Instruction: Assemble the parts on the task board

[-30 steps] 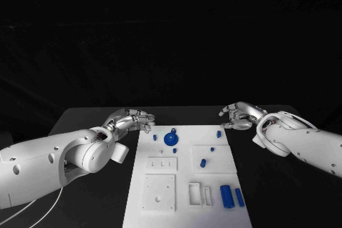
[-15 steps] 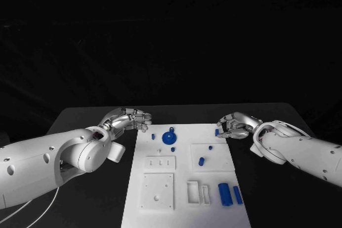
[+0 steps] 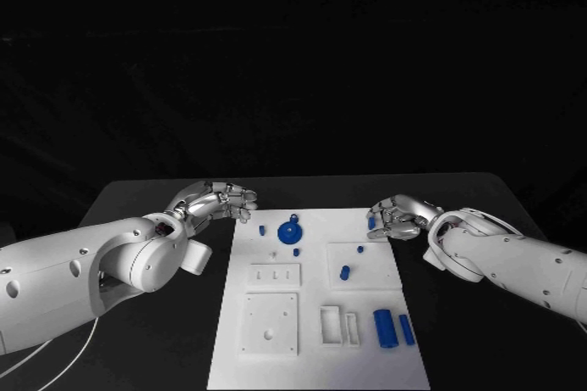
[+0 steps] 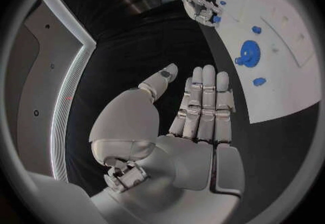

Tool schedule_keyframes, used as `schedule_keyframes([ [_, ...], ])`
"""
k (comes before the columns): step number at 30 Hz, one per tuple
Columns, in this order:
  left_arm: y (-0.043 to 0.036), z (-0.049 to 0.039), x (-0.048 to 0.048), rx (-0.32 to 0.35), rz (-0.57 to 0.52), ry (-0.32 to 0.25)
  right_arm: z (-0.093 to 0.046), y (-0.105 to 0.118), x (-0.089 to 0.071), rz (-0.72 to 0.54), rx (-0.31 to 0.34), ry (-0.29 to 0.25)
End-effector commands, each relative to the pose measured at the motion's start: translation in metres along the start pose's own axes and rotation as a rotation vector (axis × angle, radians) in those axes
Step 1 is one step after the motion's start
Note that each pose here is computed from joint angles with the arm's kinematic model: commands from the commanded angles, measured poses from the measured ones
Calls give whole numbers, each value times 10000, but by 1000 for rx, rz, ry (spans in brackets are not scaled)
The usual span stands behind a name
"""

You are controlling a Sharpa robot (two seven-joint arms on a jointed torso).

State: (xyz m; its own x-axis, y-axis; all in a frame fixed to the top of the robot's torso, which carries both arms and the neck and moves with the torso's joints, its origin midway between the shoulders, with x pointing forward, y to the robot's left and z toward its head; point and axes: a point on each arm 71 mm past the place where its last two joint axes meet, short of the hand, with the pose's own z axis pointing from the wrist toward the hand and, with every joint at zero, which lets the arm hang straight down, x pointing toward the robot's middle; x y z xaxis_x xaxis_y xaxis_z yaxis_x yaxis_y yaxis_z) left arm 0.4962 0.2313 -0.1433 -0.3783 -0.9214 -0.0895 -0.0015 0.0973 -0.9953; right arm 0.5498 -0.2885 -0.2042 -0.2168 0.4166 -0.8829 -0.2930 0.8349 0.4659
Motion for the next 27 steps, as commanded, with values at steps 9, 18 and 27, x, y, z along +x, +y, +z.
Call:
schedule_keyframes([
  [9, -18, -1, 11, 15, 3, 19, -2, -20, 32, -17, 4, 14],
  [18, -17, -1, 8, 14, 3, 19, -1, -25, 28, -26, 7, 11],
  [27, -13, 22, 17, 15, 7, 21, 4, -14, 34, -27, 2, 12],
])
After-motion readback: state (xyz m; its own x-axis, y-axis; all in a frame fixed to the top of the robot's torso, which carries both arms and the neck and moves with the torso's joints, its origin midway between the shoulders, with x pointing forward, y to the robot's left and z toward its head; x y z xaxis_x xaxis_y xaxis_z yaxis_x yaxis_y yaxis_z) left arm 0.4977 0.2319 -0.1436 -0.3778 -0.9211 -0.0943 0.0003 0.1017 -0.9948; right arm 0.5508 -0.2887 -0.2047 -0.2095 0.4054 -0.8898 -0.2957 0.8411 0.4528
